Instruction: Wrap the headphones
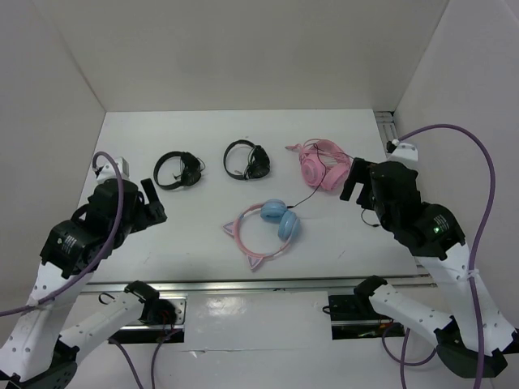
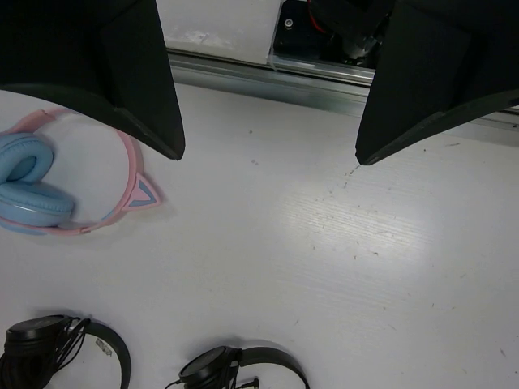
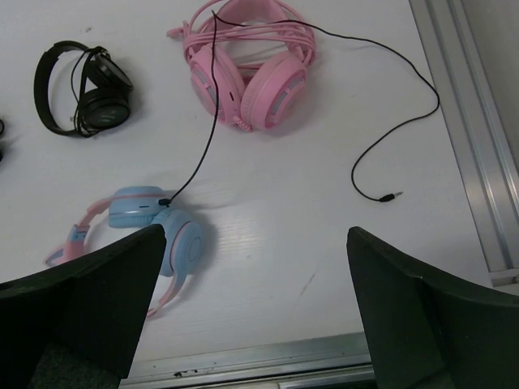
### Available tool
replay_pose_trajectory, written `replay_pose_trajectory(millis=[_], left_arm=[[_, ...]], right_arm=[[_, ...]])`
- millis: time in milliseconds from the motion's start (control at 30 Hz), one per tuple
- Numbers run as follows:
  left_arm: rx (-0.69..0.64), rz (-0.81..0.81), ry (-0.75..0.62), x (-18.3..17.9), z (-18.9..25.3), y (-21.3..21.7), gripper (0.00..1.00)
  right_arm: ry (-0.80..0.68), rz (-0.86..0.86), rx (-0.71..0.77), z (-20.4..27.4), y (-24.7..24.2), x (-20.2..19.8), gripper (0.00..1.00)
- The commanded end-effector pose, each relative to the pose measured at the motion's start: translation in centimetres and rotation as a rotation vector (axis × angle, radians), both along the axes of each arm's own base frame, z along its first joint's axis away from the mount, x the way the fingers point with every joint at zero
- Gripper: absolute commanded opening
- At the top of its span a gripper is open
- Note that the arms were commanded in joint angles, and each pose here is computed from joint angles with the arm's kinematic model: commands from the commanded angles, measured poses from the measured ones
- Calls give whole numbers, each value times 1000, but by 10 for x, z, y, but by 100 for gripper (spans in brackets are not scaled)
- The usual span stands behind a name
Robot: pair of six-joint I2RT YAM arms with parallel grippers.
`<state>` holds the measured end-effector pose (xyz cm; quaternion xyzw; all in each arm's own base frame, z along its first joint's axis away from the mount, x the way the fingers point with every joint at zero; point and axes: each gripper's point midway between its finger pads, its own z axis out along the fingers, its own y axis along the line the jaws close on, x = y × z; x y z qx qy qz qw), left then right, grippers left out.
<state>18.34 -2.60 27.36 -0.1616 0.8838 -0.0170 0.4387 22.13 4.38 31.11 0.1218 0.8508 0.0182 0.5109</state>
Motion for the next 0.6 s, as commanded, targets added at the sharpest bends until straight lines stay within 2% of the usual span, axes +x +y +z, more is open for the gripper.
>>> replay_pose_trajectory(millis=[0,133,233,300,333,367,467,567], left_arm=[[9,29,-32,7,3,4,100],[-100,-8,-12,10,-6,-18,100],[-264,-153,38,21,-34,-67,100],[-363,-177,154,21,-75,-95,100],[-410,-206,130,31,-77,-111,100],[-443,-178,184,36,-94,-122,100],[-437,-154,232,42,-121,-144,100],[-391,-31,314,42,-149,-157,100]], right_arm=[[-38,-20,0,6,-4,2,100],[-59,-5,24,11,0,3,100],[-43,52,52,5,12,4,100],[-53,85,80,6,21,7,100],[-41,96,81,2,23,7,100],[-48,108,93,4,27,8,100],[-35,121,95,-3,32,12,100],[-16,157,111,-13,43,16,100]])
